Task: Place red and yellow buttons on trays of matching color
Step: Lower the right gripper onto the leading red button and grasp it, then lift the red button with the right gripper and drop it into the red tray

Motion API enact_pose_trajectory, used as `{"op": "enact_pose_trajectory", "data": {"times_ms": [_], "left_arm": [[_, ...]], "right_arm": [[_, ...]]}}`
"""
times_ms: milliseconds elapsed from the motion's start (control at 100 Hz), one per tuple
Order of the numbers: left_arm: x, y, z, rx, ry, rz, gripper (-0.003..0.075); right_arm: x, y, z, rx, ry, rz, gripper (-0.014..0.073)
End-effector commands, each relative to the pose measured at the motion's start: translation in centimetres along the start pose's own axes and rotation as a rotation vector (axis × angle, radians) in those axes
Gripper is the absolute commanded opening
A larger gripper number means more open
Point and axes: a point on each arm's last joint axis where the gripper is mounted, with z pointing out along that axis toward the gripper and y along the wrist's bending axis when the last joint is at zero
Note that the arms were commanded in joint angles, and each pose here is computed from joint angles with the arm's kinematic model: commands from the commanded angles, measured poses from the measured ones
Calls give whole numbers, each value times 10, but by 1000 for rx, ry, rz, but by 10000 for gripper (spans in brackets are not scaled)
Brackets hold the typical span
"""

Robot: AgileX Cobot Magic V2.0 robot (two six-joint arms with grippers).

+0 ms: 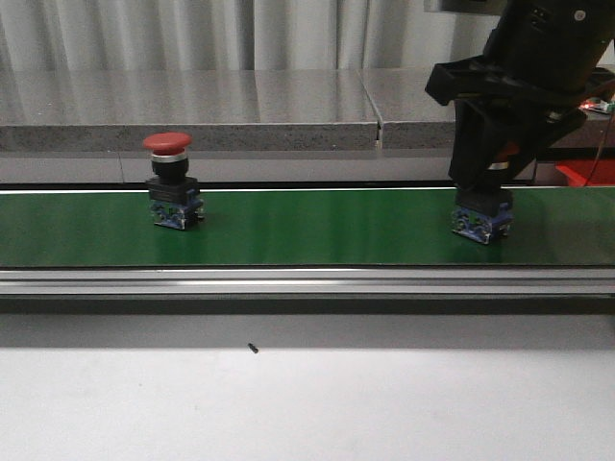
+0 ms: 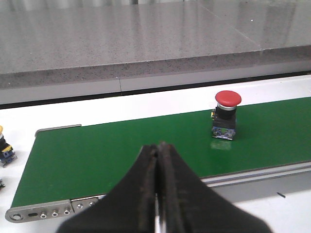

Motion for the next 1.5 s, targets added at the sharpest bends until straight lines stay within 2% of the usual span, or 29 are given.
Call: {"op": "enact_pose_trajectory", "data": {"times_ms": [0,140,260,370,540,680,850,1060,1270,1490], "left_arm": [[-15,1,-2,-8,-97,-23,-20],[-15,1,-2,-8,-97,-23,-20],[-15,1,-2,-8,-97,-23,-20],[-15,1,-2,-8,-97,-23,-20],[-15,1,-2,-8,-97,-23,-20],[-15,1,-2,-8,-97,-23,-20],[-15,1,-2,-8,-97,-23,-20],[-15,1,-2,-8,-97,-23,-20],[-15,1,-2,-8,-97,-23,-20],[-15,1,-2,-8,-97,-23,-20]], "right_arm": [[-12,2,-22,9,-105,-21,203],[-11,1,-31,25,-115,-36,204],[-11,-15,-47,67,-136,-13,204],[-15,-47,-66,116,-153,66,204],[-20,-109,-102,230,-255,212,204],[-17,-157,-116,313,-294,314,204],[-11,-208,-97,347,-261,416,204],[-13,-246,-57,337,-238,481,204],[-15,-265,-19,318,-184,497,204],[-11,-272,5,297,-151,517,204]]}}
